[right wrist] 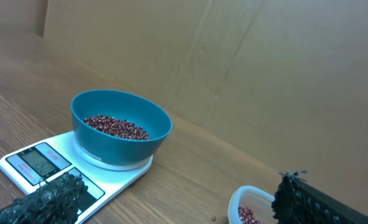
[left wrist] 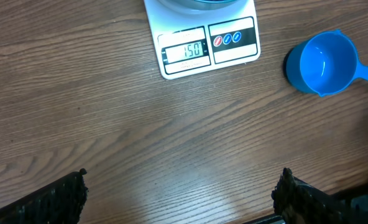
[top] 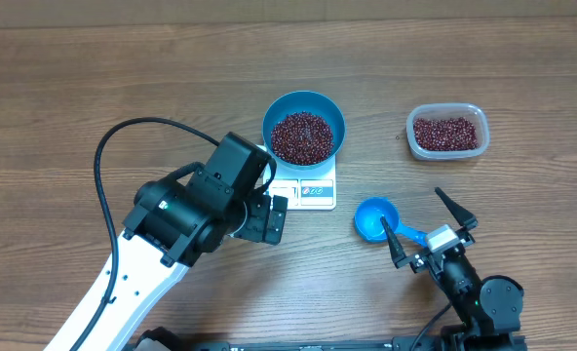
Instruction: Scoop item into bowl and weigh 150g on scale
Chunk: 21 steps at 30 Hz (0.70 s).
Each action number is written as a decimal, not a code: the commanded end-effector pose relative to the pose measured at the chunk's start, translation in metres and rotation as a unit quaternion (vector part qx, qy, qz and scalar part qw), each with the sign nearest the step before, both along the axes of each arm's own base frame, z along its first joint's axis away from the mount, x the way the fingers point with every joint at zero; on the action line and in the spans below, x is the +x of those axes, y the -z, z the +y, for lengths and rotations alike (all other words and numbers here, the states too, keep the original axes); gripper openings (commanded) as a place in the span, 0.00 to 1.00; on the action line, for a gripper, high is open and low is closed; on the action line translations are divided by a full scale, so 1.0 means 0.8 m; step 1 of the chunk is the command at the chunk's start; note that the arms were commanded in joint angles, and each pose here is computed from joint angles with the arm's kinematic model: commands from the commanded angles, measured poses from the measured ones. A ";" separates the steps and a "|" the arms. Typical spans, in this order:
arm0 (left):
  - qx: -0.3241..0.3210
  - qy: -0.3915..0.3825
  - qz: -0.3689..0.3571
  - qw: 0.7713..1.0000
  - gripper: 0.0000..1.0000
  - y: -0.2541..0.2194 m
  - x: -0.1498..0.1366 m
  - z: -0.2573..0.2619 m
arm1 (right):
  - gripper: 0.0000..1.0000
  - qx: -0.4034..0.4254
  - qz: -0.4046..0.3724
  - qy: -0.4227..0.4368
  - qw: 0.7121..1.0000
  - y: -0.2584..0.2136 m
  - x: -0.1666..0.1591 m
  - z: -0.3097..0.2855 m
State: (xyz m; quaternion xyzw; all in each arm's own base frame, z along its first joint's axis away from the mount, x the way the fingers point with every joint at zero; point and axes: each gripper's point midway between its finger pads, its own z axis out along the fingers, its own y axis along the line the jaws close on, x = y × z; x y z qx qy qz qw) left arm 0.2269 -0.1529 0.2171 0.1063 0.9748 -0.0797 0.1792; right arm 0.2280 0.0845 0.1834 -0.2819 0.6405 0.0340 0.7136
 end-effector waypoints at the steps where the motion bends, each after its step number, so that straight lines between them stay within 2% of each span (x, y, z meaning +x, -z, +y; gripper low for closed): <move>1: -0.004 -0.002 -0.003 1.000 1.00 -0.003 -0.001 -0.001 | 1.00 0.035 0.028 0.017 0.999 0.010 0.003 -0.006; 21: -0.004 -0.002 -0.003 1.000 0.99 -0.003 -0.001 -0.001 | 1.00 0.039 0.029 0.019 0.999 0.009 0.004 -0.007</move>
